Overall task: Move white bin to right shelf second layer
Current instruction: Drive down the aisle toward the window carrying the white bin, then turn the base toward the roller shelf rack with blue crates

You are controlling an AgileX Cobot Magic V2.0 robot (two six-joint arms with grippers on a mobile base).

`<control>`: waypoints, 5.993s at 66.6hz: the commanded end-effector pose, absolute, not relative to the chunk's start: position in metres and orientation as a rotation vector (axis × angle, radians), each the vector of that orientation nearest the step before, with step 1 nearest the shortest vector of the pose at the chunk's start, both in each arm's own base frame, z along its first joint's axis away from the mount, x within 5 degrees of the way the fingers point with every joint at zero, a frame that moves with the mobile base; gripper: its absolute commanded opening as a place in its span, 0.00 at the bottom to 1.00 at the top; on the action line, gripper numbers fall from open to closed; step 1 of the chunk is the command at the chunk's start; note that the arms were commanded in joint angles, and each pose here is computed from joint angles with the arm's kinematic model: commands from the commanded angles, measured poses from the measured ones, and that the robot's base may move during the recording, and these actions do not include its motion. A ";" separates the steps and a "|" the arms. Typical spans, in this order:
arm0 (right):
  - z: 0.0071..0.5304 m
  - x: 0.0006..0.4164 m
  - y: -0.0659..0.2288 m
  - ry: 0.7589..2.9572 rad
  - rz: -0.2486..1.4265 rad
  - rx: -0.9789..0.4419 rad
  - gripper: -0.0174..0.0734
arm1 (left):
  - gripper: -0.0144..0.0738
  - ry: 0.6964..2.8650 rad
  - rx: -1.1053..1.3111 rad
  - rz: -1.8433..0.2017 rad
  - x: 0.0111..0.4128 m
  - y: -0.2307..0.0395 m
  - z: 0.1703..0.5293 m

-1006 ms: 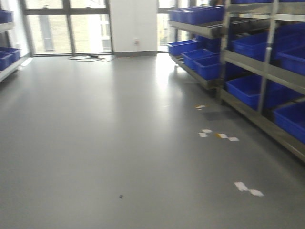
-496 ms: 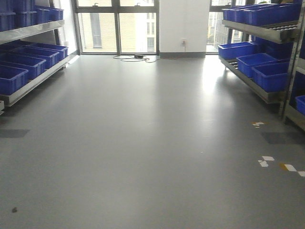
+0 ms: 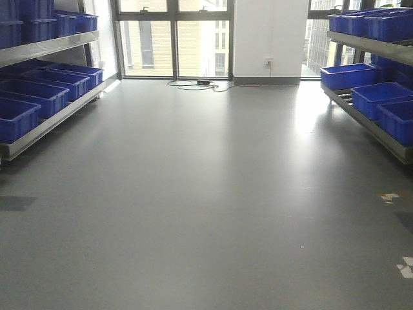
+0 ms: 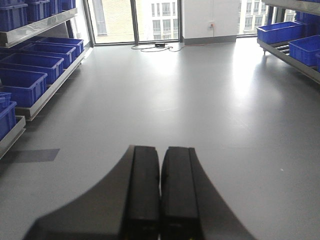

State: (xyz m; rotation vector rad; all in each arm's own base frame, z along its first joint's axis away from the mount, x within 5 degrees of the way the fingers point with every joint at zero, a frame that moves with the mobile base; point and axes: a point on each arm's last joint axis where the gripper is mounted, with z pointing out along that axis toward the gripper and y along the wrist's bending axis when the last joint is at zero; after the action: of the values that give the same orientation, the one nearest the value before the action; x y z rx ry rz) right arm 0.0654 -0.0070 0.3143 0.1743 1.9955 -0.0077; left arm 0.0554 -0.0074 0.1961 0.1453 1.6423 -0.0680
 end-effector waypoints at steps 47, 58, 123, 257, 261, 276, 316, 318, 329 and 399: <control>0.332 0.067 -0.007 1.873 -0.004 0.169 0.25 | 0.26 1.578 0.139 -0.078 0.056 -0.008 0.192; 0.332 0.067 -0.007 1.873 -0.004 0.169 0.25 | 0.26 1.578 0.139 -0.078 0.056 -0.008 0.192; 0.332 0.067 -0.007 1.873 -0.004 0.169 0.25 | 0.26 1.578 0.139 -0.078 0.056 -0.008 0.192; 0.332 0.067 -0.007 1.874 -0.004 0.169 0.25 | 0.26 1.578 0.139 -0.078 0.056 -0.008 0.192; 0.332 0.067 -0.007 1.874 -0.004 0.169 0.25 | 0.26 1.578 0.139 -0.078 0.056 -0.008 0.192; 0.332 0.067 -0.007 1.874 -0.004 0.169 0.25 | 0.26 1.578 0.139 -0.078 0.056 -0.008 0.192; 0.332 0.067 -0.007 1.874 -0.004 0.169 0.25 | 0.26 1.578 0.139 -0.078 0.056 -0.008 0.192; 0.332 0.067 -0.007 1.874 -0.004 0.169 0.25 | 0.26 1.578 0.139 -0.078 0.056 -0.008 0.192; 0.332 0.067 -0.007 1.874 -0.004 0.169 0.25 | 0.26 1.578 0.139 -0.078 0.056 -0.008 0.192; 0.332 0.067 -0.007 1.874 -0.004 0.169 0.25 | 0.26 1.578 0.139 -0.078 0.056 -0.008 0.192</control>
State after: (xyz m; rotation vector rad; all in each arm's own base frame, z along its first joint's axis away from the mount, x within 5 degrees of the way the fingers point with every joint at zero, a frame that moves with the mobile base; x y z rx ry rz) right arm 0.0654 -0.0070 0.3144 0.1743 1.9955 -0.0077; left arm 0.0554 -0.0074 0.1961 0.1453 1.6423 -0.0680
